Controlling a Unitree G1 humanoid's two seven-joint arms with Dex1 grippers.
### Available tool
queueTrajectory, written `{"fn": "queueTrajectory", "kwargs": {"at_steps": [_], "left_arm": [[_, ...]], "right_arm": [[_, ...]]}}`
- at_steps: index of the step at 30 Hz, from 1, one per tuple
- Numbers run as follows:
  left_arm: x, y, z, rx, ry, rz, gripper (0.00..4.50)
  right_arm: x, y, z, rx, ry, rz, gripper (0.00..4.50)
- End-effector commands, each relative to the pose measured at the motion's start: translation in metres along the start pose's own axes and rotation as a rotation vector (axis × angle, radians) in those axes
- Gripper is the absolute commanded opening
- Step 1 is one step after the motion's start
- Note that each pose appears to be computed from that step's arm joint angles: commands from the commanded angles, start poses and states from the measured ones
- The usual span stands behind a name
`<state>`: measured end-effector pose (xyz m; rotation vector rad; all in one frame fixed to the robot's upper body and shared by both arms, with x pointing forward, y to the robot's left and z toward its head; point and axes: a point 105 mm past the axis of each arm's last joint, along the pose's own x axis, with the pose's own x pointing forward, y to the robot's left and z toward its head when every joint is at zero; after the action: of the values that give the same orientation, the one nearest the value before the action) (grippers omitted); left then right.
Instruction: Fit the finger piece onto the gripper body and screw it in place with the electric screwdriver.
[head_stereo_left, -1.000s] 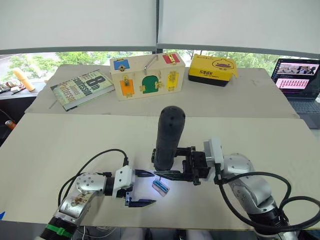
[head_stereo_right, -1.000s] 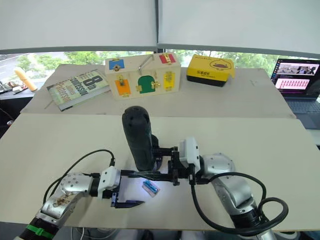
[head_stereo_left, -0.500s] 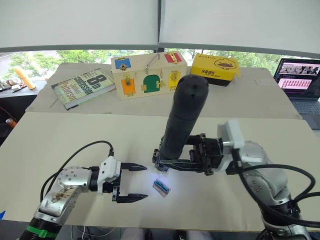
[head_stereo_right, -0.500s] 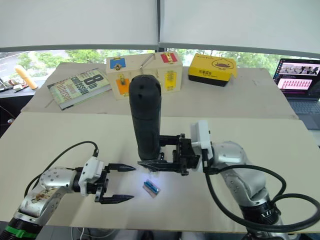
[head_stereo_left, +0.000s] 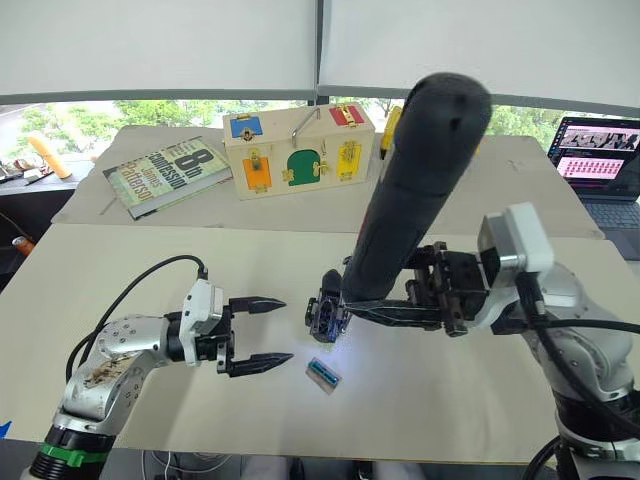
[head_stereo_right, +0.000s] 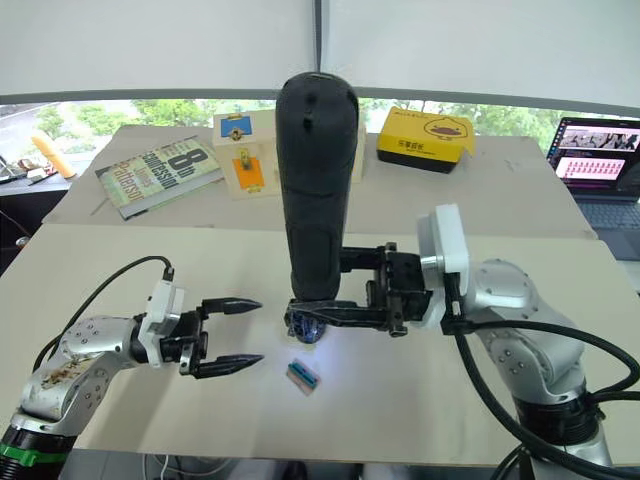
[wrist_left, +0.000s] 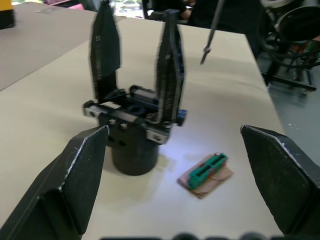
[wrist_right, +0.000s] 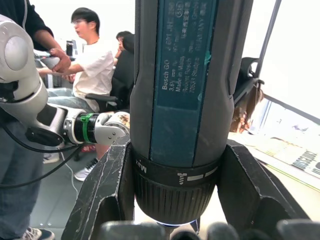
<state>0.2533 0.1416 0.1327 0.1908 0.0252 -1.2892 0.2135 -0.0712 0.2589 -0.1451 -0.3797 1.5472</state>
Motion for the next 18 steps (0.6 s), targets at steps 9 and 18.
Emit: {"fn": "queueTrajectory", "kwargs": {"at_steps": [9,18], "left_arm": [[0.029,0.019,-0.047,0.045,0.112,0.046,4.47],[0.059,0.011,-0.059,0.037,0.08,0.019,4.47]], "right_arm": [[-0.003,0.0,0.021,-0.075,-0.01,0.009,1.9],[-0.007,-0.001,0.019,-0.075,0.015,-0.014,1.9]]}}
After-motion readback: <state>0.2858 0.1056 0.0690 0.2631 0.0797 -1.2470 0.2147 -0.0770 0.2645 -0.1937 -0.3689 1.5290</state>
